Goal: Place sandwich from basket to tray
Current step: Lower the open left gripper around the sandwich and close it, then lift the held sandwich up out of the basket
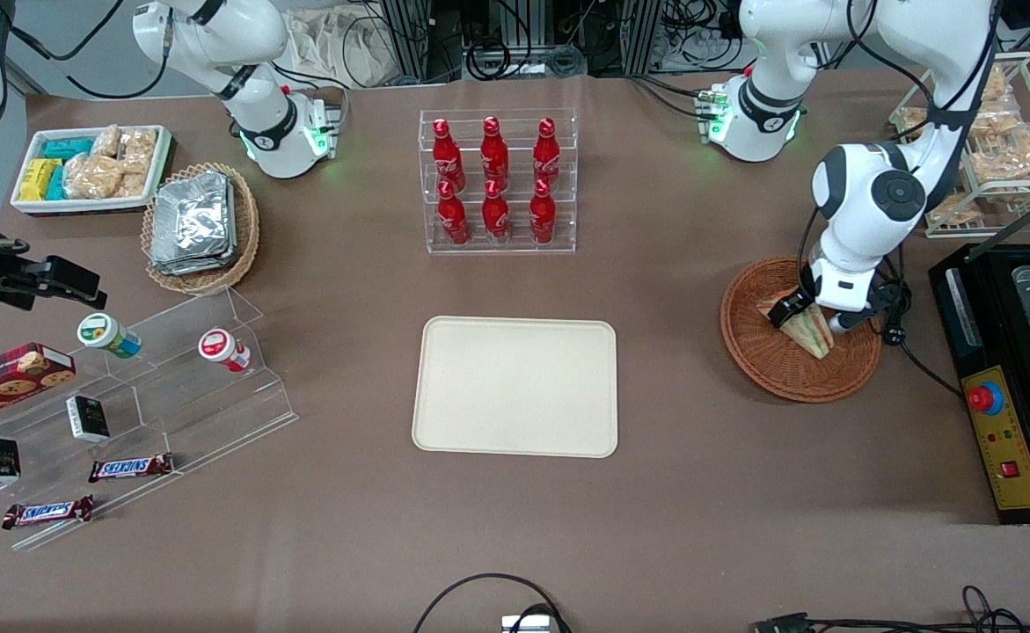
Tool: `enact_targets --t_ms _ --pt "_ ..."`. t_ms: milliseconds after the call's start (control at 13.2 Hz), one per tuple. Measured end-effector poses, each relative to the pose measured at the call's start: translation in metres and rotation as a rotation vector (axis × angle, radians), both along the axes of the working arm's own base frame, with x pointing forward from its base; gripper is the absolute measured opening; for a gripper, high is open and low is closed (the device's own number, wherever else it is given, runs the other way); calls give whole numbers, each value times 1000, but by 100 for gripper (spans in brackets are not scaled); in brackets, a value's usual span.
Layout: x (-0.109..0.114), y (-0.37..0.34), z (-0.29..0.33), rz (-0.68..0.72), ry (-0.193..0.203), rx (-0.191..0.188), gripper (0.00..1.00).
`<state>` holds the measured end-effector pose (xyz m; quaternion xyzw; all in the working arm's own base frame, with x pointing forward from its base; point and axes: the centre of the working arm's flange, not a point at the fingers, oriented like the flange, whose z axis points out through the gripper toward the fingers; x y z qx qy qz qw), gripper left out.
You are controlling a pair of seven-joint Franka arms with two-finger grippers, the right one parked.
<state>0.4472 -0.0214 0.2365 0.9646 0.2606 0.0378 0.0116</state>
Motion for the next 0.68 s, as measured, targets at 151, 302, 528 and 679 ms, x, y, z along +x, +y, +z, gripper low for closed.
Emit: enact_targets --t_ms 151,302,528,679 --pt "0 0 0 -4 0 2 54" --pt "0 0 0 -6 -1 3 42" --pt "3 0 7 -10 -15 4 40" --pt "7 -1 23 -31 -32 18 39"
